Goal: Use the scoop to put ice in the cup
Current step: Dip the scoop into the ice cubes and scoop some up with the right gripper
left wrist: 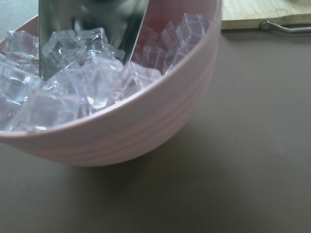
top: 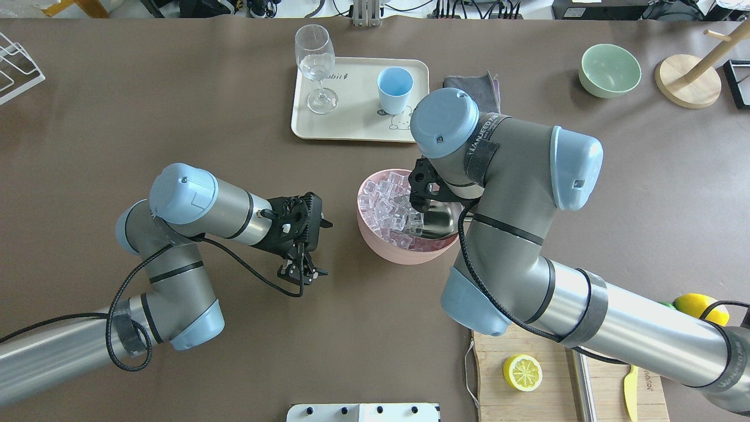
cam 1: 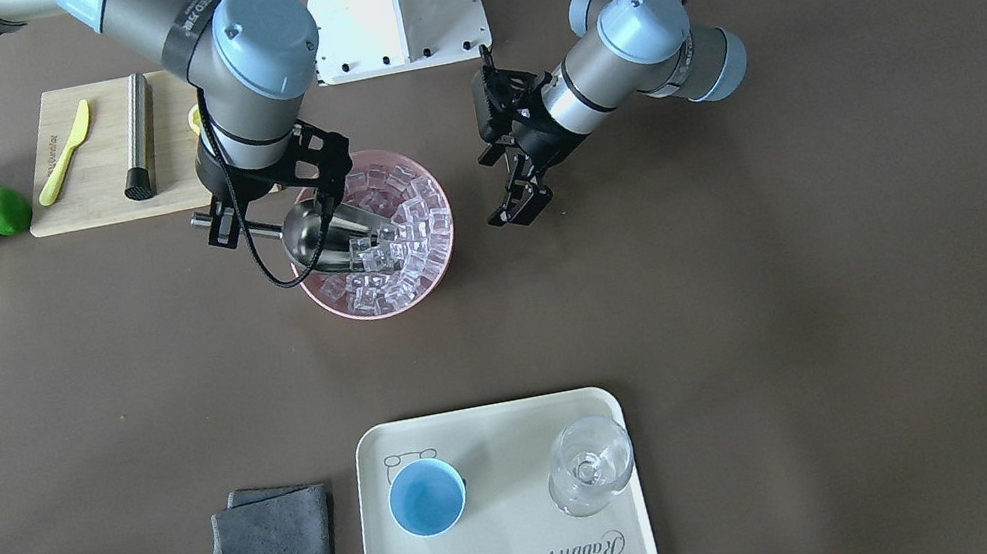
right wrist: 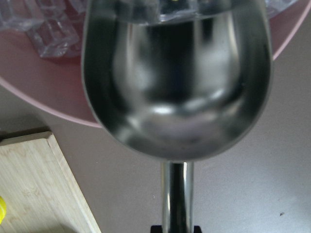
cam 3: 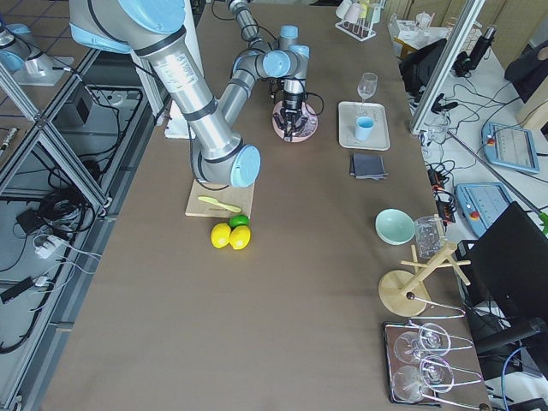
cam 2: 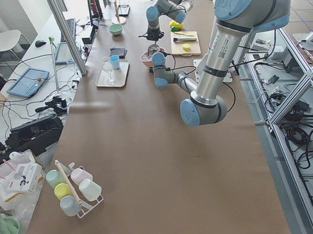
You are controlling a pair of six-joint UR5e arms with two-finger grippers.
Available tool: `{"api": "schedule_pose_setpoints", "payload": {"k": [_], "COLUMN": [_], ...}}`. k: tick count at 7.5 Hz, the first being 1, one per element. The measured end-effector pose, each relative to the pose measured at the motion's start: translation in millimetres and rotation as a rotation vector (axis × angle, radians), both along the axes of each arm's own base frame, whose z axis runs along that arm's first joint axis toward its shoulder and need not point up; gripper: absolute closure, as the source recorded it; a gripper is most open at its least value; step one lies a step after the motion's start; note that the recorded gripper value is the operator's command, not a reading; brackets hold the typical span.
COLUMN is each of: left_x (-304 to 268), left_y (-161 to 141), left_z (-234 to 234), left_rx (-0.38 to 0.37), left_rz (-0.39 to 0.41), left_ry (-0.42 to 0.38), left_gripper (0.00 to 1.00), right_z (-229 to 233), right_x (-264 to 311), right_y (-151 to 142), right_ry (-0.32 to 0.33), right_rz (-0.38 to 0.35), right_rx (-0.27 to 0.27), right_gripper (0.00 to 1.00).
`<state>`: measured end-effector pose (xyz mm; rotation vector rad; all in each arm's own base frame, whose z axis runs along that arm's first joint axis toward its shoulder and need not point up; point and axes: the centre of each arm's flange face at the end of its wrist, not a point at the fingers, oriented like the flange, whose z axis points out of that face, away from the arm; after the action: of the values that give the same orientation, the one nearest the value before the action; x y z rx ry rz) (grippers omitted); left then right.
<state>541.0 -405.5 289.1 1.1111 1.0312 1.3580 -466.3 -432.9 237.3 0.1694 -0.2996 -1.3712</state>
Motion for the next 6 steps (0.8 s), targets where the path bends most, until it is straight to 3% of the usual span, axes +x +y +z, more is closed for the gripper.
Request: {"api": "schedule_pose_setpoints", "payload": {"k": [6], "left_x": [-0.2], "left_y": [0.3], "left_z": [2.0], "left_rx": [-0.002], "left_rz": [0.001], "left_ry": [-0.004], "left_gripper": [0.01], "right_z": [-14.0], "right_x": [20.3], "right_y": [13.4], "right_ry": [-0.074], "right_rz": [0.001], "right_rx": [0.044], "right_gripper": [1.0]}}
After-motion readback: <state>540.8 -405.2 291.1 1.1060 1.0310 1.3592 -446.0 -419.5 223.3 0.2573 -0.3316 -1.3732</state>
